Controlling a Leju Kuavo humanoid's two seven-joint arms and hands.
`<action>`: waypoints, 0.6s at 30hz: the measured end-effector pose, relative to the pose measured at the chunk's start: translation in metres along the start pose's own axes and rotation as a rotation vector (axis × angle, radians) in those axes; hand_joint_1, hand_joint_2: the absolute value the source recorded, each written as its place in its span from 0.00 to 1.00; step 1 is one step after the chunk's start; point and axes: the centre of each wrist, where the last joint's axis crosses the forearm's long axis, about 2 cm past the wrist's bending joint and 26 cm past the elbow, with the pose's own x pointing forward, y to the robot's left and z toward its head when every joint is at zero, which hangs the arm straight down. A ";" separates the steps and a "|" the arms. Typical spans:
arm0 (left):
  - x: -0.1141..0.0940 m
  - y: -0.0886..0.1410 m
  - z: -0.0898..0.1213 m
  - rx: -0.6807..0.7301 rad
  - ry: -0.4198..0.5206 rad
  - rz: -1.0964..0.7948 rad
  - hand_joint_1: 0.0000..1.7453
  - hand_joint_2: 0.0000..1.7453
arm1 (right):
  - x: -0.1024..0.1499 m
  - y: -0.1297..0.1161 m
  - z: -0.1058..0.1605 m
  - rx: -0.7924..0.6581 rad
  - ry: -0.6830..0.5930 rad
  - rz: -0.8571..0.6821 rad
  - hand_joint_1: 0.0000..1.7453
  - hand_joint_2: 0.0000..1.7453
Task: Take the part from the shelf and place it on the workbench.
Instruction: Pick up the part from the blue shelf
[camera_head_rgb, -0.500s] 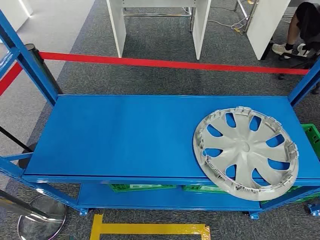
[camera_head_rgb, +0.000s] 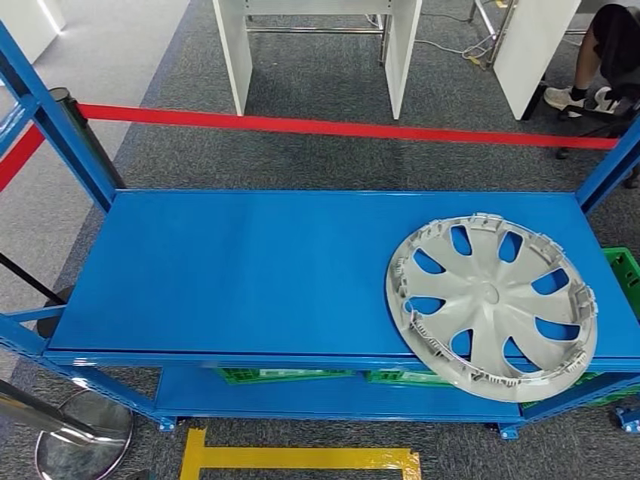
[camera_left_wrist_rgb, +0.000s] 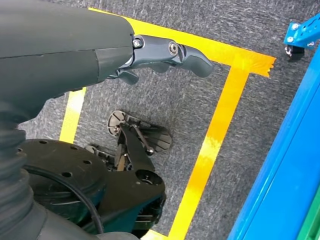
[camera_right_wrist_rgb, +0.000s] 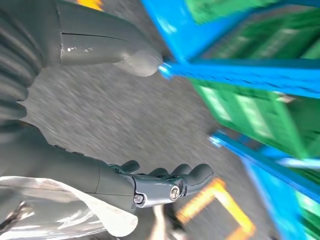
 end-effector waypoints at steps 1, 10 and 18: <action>0.000 0.000 0.000 0.001 0.001 -0.004 0.00 1.00 | 0.005 -0.002 -0.001 -0.011 -0.036 0.011 0.00 1.00; 0.000 -0.002 0.000 0.002 0.014 -0.042 0.00 1.00 | 0.046 -0.016 -0.006 -0.048 -0.328 0.121 0.00 1.00; 0.001 -0.002 -0.001 -0.006 0.014 -0.095 0.00 1.00 | 0.078 -0.030 0.001 -0.032 -0.605 0.300 0.00 1.00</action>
